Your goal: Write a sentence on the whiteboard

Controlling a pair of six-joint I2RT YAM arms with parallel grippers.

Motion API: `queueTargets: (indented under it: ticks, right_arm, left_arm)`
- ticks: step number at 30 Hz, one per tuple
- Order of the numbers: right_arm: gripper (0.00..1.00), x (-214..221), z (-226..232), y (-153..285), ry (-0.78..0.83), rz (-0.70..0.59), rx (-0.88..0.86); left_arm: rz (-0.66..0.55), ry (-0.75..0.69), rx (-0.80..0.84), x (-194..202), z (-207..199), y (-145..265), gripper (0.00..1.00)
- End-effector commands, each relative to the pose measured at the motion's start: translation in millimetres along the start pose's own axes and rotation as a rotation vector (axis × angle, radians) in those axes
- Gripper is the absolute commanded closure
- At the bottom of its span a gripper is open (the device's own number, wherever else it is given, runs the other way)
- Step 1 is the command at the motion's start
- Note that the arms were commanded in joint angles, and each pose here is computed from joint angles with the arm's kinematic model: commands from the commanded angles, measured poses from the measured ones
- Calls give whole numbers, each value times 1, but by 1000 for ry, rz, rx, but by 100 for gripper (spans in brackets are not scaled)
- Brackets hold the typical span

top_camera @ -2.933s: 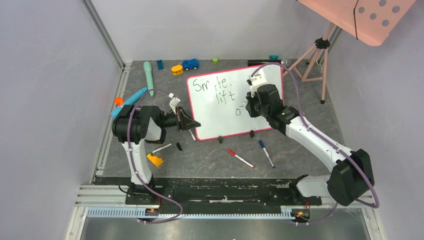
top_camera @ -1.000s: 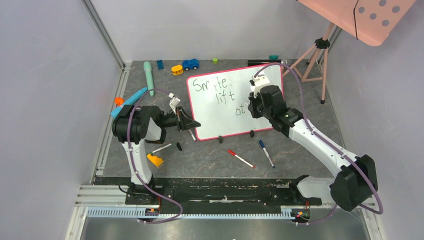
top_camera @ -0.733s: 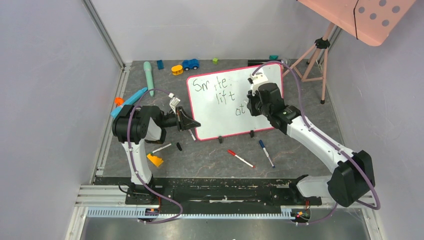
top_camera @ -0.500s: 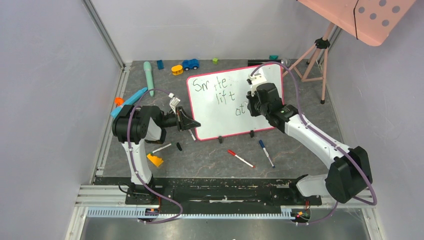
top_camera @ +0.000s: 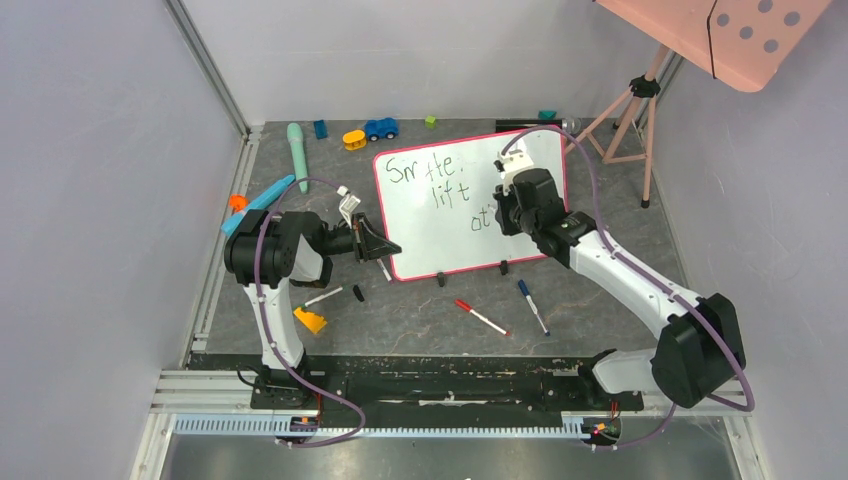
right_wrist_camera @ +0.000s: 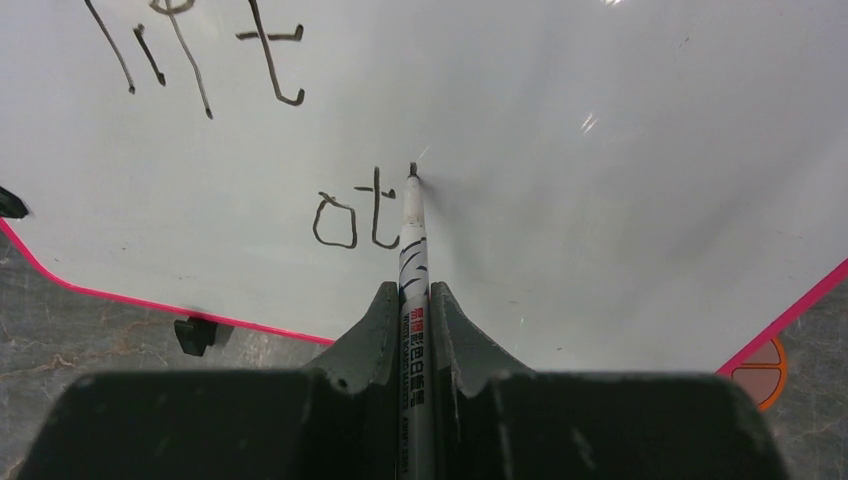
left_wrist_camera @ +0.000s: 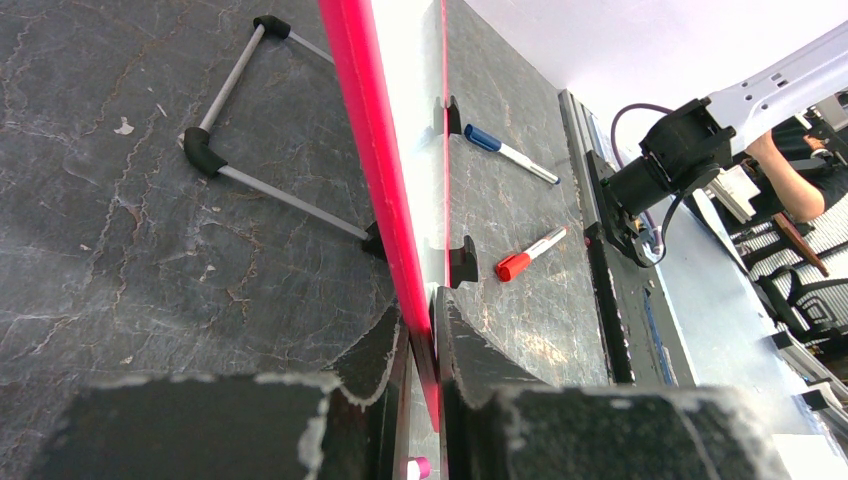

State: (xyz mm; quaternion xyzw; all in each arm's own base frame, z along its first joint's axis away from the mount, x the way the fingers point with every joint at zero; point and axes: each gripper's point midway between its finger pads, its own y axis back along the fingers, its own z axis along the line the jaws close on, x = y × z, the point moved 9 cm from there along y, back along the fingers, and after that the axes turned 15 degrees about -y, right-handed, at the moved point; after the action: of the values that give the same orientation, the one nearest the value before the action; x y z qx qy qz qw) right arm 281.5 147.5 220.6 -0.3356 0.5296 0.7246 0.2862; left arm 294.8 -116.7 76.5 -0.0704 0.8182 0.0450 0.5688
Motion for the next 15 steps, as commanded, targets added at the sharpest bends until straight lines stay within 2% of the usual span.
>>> queueTargets:
  ticks: [1,8,15]
  right_arm:
    - [100,9,-5,4,-14,1,-1]
    - [100,24,-9,6,-27,23,-5]
    - [100,8,-5,5,-16,-6,-7]
  left_arm:
    - [5,-128,46,4,-1,-1,86]
    - [5,-130,46,4,-1,-1,86]
    - [5,-129,46,4,-1,-1,86]
